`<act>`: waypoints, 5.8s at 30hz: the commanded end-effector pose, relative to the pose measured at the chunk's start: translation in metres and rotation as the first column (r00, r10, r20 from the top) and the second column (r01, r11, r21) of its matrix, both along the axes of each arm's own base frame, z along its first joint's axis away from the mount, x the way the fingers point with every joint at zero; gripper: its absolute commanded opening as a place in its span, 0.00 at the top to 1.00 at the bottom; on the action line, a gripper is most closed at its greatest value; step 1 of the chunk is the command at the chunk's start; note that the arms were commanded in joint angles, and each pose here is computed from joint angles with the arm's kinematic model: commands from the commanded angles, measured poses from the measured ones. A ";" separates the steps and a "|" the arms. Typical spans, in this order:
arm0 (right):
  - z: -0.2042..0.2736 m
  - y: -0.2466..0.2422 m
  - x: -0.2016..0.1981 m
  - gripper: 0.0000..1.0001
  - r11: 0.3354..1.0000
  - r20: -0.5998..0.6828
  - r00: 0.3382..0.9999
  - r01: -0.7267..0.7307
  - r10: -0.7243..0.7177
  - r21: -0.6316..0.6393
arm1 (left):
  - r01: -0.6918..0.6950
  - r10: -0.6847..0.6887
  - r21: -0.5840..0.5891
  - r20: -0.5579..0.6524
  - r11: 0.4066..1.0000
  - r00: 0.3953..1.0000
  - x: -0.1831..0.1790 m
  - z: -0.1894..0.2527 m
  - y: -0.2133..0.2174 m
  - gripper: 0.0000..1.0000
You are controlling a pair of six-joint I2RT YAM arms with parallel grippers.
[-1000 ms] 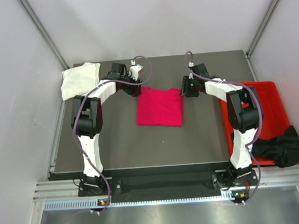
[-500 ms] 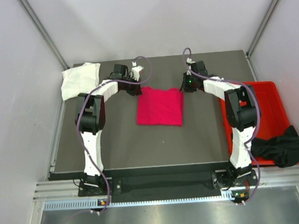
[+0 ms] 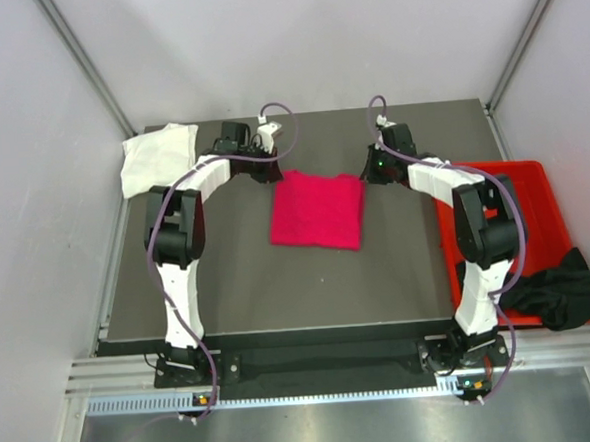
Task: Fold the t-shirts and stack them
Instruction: Fold the tshirt, then neatly place the folded tshirt to the corner
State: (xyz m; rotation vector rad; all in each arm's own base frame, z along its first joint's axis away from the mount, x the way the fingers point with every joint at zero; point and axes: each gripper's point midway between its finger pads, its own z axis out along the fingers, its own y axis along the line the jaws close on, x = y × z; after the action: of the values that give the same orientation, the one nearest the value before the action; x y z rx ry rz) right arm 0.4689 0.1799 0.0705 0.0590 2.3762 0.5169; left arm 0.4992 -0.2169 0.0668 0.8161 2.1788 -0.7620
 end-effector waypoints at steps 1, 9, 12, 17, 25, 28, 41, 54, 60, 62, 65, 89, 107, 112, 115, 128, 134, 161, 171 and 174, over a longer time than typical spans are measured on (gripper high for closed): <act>0.046 0.001 0.016 1.00 0.999 0.146 0.988 0.042 -0.046 0.030 | 0.044 -0.032 -0.088 0.143 0.995 0.989 0.006 0.067 -0.015 1.00; 0.064 -0.013 0.022 1.00 0.988 0.194 0.969 0.151 -0.157 0.044 | 0.047 -0.030 -0.091 0.186 0.995 0.982 0.013 0.072 -0.022 1.00; 0.061 -0.017 0.027 1.00 0.984 0.186 0.966 0.173 -0.179 0.046 | 0.012 0.005 -0.091 0.178 0.996 0.984 0.022 0.065 -0.022 1.00; 0.032 -0.011 0.039 1.00 0.989 0.136 0.980 0.145 -0.148 0.028 | -0.052 0.058 -0.040 0.169 0.998 0.984 0.044 0.041 -0.015 1.00; 0.007 -0.019 0.055 0.98 0.984 0.095 0.979 0.180 -0.180 0.007 | -0.135 0.132 0.018 0.126 0.991 0.983 0.057 0.009 -0.005 0.57; 0.008 -0.022 0.058 0.79 0.983 0.092 0.978 0.186 -0.185 -0.004 | -0.178 0.173 0.024 0.132 0.984 0.976 0.062 0.018 0.000 0.43; 0.041 -0.024 0.023 0.51 0.991 0.115 0.984 0.133 -0.135 0.021 | -0.320 0.319 0.010 -0.109 0.947 0.941 0.005 -0.005 0.009 0.30; 0.074 -0.028 -0.007 0.51 0.991 0.169 0.977 0.120 -0.129 0.061 | -0.309 0.278 -0.037 -0.345 0.950 0.896 -0.017 -0.064 -0.024 0.73; 0.092 -0.035 -0.016 0.51 0.989 0.209 0.967 0.134 -0.144 0.059 | -0.276 0.207 -0.155 -0.355 0.949 0.912 -0.015 -0.032 -0.036 1.00; 0.091 -0.039 -0.020 0.51 0.988 0.209 0.966 0.141 -0.149 0.056 | -0.283 0.218 -0.166 -0.325 0.945 0.920 -0.007 -0.020 -0.025 1.00; 0.095 -0.047 -0.027 0.51 0.987 0.218 0.963 0.153 -0.161 0.054 | -0.320 0.279 -0.147 -0.247 0.936 0.928 0.013 -0.002 0.005 1.00; 0.104 -0.089 -0.058 0.51 0.976 0.242 0.949 0.215 -0.202 -0.027 | -0.722 0.460 0.410 0.572 0.557 0.680 0.136 0.116 0.266 1.00; 0.093 -0.097 -0.065 0.51 0.970 0.224 0.950 0.237 -0.219 -0.056 | -0.907 0.314 0.322 0.861 0.272 0.399 0.131 0.231 0.334 1.00; 0.090 -0.099 -0.066 0.51 0.969 0.218 0.951 0.237 -0.218 -0.065 | -0.912 0.297 0.312 0.874 0.266 0.386 0.125 0.244 0.336 1.00; 0.091 -0.098 -0.065 0.51 0.970 0.219 0.951 0.236 -0.217 -0.061 | -0.915 0.273 0.319 0.883 0.245 0.381 0.122 0.246 0.341 1.00; 0.092 -0.098 -0.064 0.51 0.971 0.220 0.952 0.231 -0.213 -0.061 | -0.911 0.166 0.403 0.896 0.081 0.412 0.124 0.190 0.381 1.00; 0.091 -0.097 -0.062 0.51 0.972 0.210 0.955 0.226 -0.209 -0.061 | -0.949 0.172 0.315 0.934 0.024 0.314 0.124 0.197 0.424 1.00; 0.103 -0.089 -0.064 0.51 0.982 0.202 0.964 0.184 -0.173 -0.036 | -0.931 0.168 0.351 0.916 0.104 0.364 0.141 0.175 0.418 0.10; 0.098 -0.087 -0.076 0.51 0.986 0.204 0.966 0.167 -0.159 -0.024 | -0.626 0.320 0.477 0.575 0.616 0.753 0.076 0.091 0.292 0.17; 0.096 -0.086 -0.079 0.51 0.986 0.202 0.967 0.164 -0.156 -0.022 | -0.610 0.308 0.538 0.548 0.582 0.778 0.074 0.075 0.297 0.16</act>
State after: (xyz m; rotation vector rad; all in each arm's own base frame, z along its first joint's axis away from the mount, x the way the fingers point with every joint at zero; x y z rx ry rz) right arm 0.3864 0.0956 0.1441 0.1794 2.2416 0.3597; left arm 0.5931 0.0781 0.1841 0.5764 1.9719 0.6149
